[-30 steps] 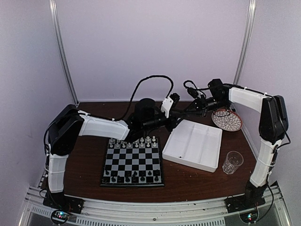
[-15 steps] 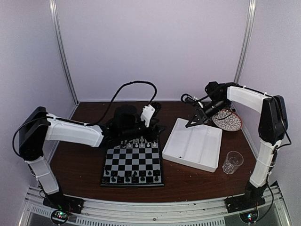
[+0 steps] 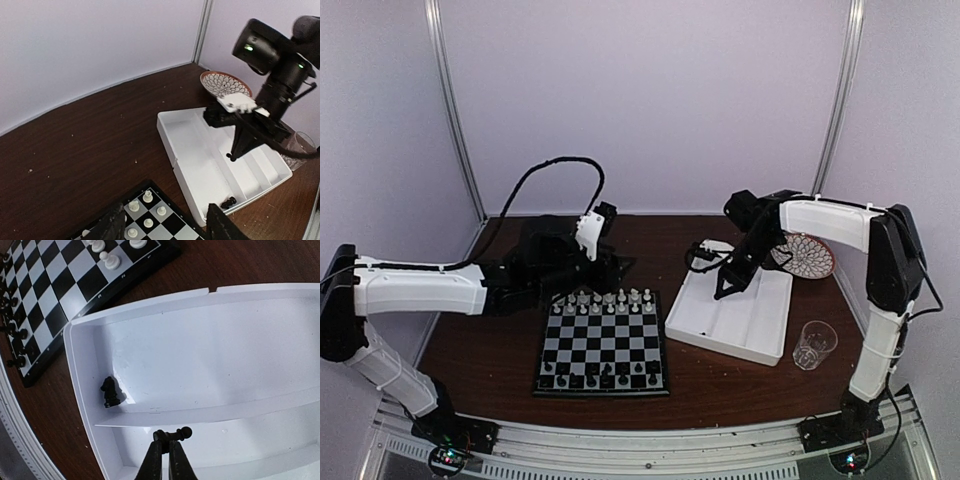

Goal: Set up the chess pieces on the board
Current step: Pass from the right arm to the left

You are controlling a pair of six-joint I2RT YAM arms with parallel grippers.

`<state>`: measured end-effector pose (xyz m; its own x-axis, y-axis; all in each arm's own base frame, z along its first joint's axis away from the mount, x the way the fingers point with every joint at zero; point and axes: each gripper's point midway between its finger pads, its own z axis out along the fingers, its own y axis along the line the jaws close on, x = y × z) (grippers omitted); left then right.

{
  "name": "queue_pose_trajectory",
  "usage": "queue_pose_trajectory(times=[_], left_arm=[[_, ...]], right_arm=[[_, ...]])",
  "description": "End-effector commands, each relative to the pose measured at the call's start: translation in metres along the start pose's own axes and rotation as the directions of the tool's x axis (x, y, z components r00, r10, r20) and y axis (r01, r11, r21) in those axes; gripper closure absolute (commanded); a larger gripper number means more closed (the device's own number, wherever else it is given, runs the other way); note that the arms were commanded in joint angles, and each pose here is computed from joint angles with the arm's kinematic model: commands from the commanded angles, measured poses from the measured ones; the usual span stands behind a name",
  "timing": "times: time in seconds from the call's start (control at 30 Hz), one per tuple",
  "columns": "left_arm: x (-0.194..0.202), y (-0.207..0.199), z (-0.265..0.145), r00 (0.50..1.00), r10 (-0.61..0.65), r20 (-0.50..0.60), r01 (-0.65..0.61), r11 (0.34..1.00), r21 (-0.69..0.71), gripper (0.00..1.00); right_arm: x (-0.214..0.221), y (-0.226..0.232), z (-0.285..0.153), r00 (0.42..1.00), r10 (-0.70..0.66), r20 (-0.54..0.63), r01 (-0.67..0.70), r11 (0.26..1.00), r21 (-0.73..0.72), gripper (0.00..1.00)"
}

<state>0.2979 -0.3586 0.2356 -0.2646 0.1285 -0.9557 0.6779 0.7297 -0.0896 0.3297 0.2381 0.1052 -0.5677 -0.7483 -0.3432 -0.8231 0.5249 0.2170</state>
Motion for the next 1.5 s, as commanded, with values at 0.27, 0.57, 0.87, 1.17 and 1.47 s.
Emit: queue_pose_trajectory(times=[0.27, 0.57, 0.87, 1.17, 1.47], left_arm=[[0.003, -0.014, 0.056, 0.778, -0.514, -0.360, 0.608, 0.761, 0.227, 0.52], [-0.013, -0.068, 0.104, 0.590, -0.585, -0.556, 0.807, 0.423, 0.412, 0.59], [-0.006, -0.105, 0.105, 0.523, -0.497, -0.692, 0.852, 0.334, 0.404, 0.67], [0.006, -0.129, 0.102, 0.483, -0.432, -0.762, 0.873, 0.311, 0.377, 0.70], [0.019, -0.133, 0.104, 0.443, -0.415, -0.795, 0.892, 0.298, 0.341, 0.68]], right_arm=[[-0.002, 0.043, -0.052, 0.877, -0.479, 0.049, 0.456, 0.859, 0.234, 0.94], [0.001, 0.086, -0.075, 0.803, -0.579, 0.139, 0.561, 0.814, 0.149, 0.94], [0.005, 0.104, -0.081, 0.769, -0.624, 0.139, 0.617, 0.781, 0.092, 0.94], [0.000, 0.114, -0.083, 0.752, -0.644, 0.144, 0.640, 0.765, 0.075, 0.94], [-0.006, 0.106, -0.081, 0.756, -0.642, 0.128, 0.633, 0.767, 0.109, 0.94]])
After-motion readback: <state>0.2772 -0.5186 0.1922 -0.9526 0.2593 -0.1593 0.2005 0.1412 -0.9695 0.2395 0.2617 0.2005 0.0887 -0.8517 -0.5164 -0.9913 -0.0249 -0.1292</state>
